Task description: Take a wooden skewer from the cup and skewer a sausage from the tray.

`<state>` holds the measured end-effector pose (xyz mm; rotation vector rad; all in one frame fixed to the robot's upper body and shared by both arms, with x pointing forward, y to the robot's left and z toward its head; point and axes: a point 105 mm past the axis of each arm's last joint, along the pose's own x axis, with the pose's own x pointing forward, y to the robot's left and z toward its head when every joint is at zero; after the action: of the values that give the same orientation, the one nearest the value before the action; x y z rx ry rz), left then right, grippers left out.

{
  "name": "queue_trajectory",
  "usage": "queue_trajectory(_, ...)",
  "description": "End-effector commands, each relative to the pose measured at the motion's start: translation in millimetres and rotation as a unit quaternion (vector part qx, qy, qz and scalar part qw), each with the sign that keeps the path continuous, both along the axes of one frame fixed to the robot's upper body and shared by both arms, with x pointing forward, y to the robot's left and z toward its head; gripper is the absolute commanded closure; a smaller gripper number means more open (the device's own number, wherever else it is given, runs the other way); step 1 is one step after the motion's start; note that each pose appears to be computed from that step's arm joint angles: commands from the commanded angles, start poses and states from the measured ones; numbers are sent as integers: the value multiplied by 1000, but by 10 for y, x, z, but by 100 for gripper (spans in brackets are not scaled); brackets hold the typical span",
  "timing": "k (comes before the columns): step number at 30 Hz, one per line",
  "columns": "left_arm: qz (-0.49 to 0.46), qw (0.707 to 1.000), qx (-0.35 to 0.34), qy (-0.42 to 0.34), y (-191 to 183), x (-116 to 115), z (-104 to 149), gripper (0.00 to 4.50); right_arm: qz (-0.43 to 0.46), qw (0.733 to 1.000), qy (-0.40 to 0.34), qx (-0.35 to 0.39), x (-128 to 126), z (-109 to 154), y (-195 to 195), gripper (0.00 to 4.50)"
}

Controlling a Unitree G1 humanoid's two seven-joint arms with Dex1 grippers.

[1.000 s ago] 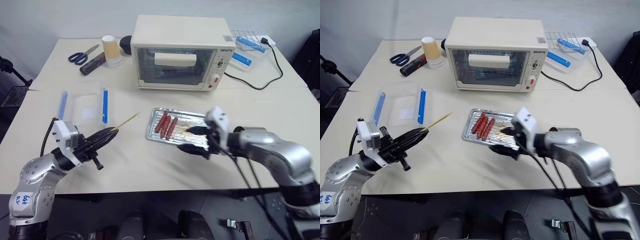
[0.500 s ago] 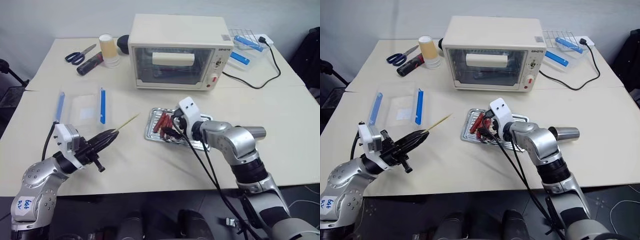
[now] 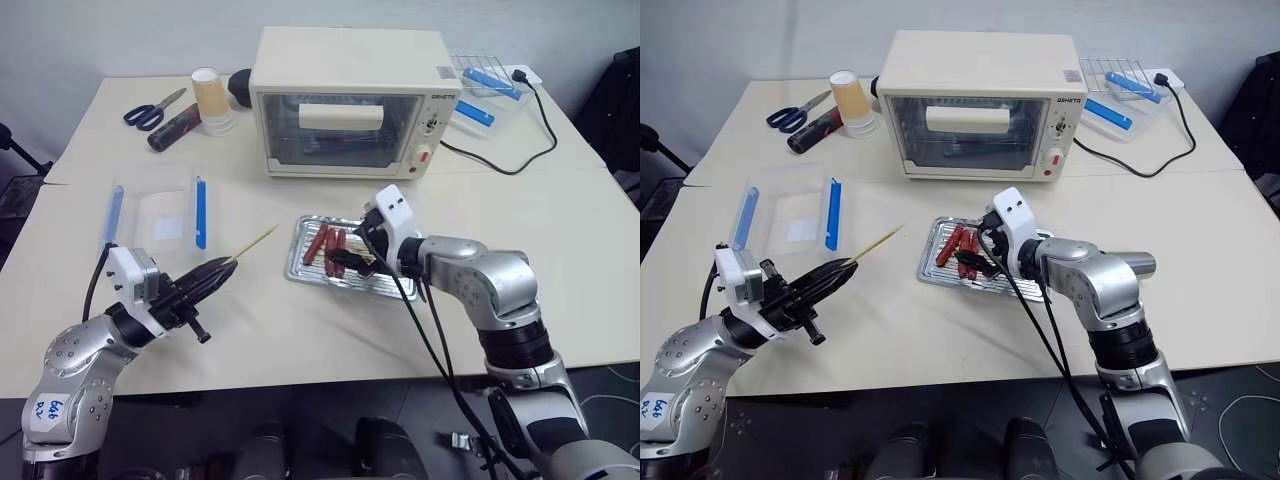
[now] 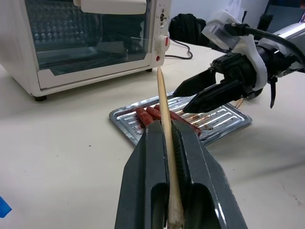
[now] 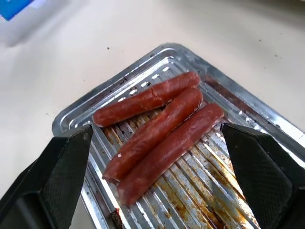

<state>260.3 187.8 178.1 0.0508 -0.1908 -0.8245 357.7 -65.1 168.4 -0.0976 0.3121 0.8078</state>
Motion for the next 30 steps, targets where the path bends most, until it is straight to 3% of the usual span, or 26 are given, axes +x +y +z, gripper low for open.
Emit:
queue_trajectory(1, -13, 1000, -5, -22, -62, -37, 96, 450, -5, 1000, -12, 5, 5, 53, -6, 6)
queue_trajectory(19, -20, 1000, -2, -22, -149, -42, 119, 450, -79, 996, -14, -47, 209, -155, -142, 6)
queue_trajectory(30, -21, 1000, -2, -23, -171, -33, 130, 450, -58, 994, -24, -94, 167, -197, -170, 6)
